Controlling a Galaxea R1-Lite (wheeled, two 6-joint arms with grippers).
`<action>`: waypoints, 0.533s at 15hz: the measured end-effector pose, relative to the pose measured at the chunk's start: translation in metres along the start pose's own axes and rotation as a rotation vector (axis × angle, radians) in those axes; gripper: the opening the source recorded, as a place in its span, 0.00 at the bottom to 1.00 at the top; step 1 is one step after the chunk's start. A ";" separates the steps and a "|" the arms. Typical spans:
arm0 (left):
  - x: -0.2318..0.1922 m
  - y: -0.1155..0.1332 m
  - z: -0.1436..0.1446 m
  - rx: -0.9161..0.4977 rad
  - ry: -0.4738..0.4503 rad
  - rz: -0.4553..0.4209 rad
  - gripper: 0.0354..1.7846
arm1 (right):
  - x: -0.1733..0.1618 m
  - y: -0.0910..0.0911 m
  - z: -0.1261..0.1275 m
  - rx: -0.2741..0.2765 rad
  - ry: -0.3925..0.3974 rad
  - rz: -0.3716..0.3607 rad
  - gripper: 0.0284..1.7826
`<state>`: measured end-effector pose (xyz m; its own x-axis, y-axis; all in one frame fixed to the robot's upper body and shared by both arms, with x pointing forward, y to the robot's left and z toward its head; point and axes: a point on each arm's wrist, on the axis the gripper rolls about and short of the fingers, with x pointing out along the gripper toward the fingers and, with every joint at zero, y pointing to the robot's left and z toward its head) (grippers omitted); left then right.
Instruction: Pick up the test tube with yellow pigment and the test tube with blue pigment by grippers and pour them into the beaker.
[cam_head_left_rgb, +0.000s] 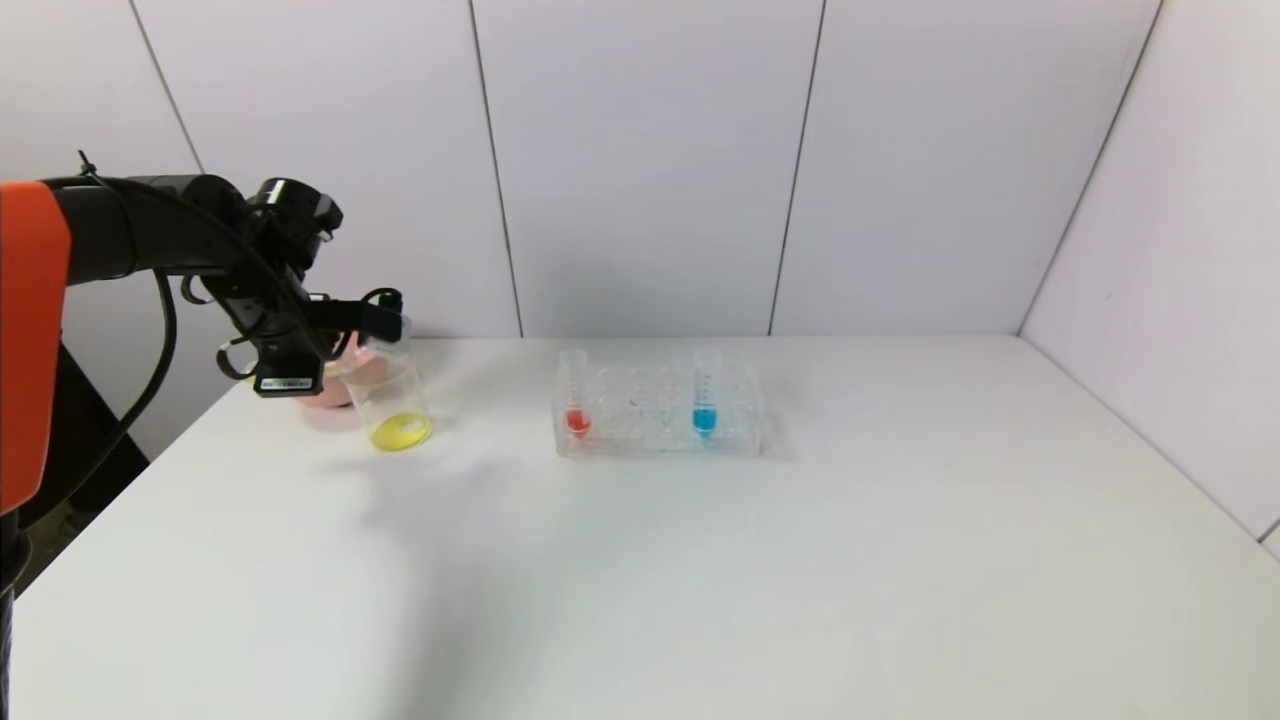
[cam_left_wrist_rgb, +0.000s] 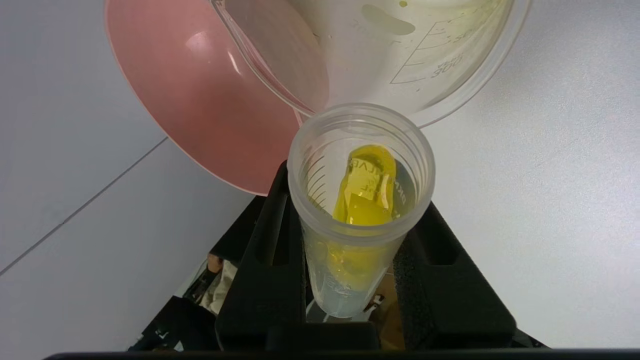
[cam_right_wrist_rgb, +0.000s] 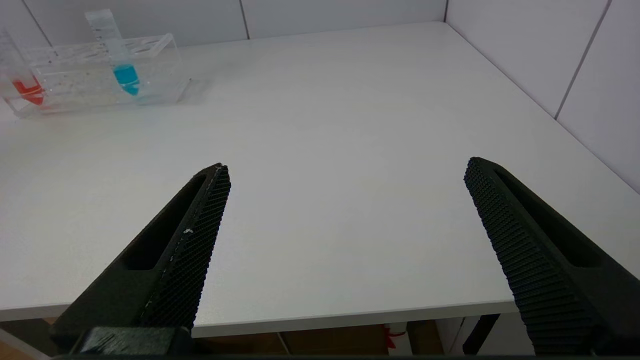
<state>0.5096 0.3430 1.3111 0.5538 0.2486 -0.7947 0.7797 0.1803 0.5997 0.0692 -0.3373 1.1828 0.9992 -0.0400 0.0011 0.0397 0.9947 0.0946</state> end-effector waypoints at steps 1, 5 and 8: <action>0.000 0.000 0.001 -0.002 0.002 -0.002 0.27 | 0.000 0.000 0.000 0.000 0.000 0.000 0.96; -0.001 -0.003 0.003 0.010 0.063 -0.011 0.27 | 0.000 0.000 0.000 0.000 0.000 0.000 0.96; -0.002 -0.004 0.005 0.016 0.078 -0.009 0.27 | 0.000 0.000 0.000 0.000 0.000 0.000 0.96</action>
<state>0.5072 0.3373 1.3096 0.5227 0.3210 -0.7897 0.7892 0.1681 0.5907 0.0692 -0.3373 1.1828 0.9992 -0.0400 0.0011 0.0397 0.9947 0.0946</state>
